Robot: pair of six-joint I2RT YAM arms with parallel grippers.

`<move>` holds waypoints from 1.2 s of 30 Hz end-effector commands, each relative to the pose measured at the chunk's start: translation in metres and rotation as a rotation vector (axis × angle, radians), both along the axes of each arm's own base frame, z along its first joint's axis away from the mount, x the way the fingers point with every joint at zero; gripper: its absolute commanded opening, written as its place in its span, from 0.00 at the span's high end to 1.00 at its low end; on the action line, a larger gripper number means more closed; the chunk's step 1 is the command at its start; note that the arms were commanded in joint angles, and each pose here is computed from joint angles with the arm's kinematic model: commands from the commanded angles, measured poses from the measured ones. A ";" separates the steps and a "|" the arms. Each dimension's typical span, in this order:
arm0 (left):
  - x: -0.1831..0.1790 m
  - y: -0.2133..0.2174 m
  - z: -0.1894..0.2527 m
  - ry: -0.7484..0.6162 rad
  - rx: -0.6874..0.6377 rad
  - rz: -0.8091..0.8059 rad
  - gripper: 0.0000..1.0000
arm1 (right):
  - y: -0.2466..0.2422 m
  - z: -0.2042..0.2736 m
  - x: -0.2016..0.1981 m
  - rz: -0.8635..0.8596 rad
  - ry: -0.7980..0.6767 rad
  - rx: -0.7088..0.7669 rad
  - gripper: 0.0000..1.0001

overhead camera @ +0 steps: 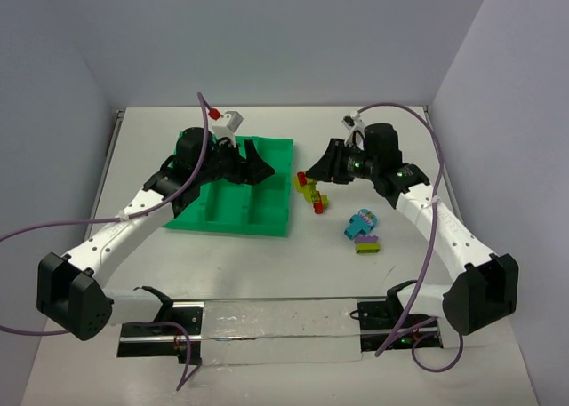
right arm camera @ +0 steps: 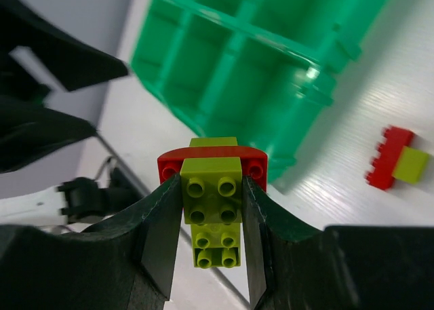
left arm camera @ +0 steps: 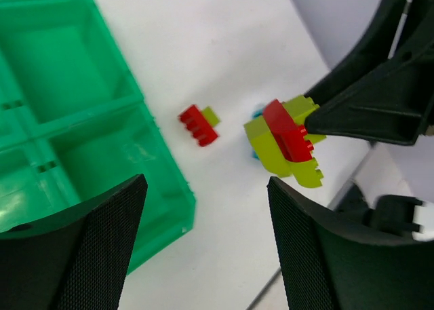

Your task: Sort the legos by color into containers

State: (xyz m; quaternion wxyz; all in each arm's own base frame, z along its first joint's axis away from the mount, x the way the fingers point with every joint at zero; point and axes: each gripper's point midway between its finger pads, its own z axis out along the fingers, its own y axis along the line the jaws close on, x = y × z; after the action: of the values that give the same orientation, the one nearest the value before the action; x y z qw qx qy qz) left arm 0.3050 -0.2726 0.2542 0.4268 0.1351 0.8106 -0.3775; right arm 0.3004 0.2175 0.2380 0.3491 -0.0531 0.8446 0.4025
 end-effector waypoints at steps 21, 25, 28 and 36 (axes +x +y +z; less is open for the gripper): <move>-0.047 -0.028 0.064 0.073 -0.671 -0.433 0.25 | 0.027 0.099 -0.022 0.199 -0.214 0.334 1.00; -0.046 -0.030 0.062 0.076 -0.667 -0.448 0.24 | 0.028 0.099 -0.024 0.215 -0.211 0.349 1.00; -0.044 -0.032 0.060 0.069 -0.648 -0.445 0.23 | 0.030 0.100 -0.025 0.229 -0.203 0.364 1.00; -0.041 -0.039 0.064 0.067 -0.639 -0.455 0.24 | 0.035 0.099 -0.025 0.248 -0.194 0.379 1.00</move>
State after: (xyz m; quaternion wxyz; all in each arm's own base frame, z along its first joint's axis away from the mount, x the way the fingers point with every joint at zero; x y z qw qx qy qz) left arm 0.2646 -0.3076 0.2961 0.3016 0.1208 0.6426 -0.6939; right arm 0.2776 0.2487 0.3229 0.3653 -0.1071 0.7258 0.5729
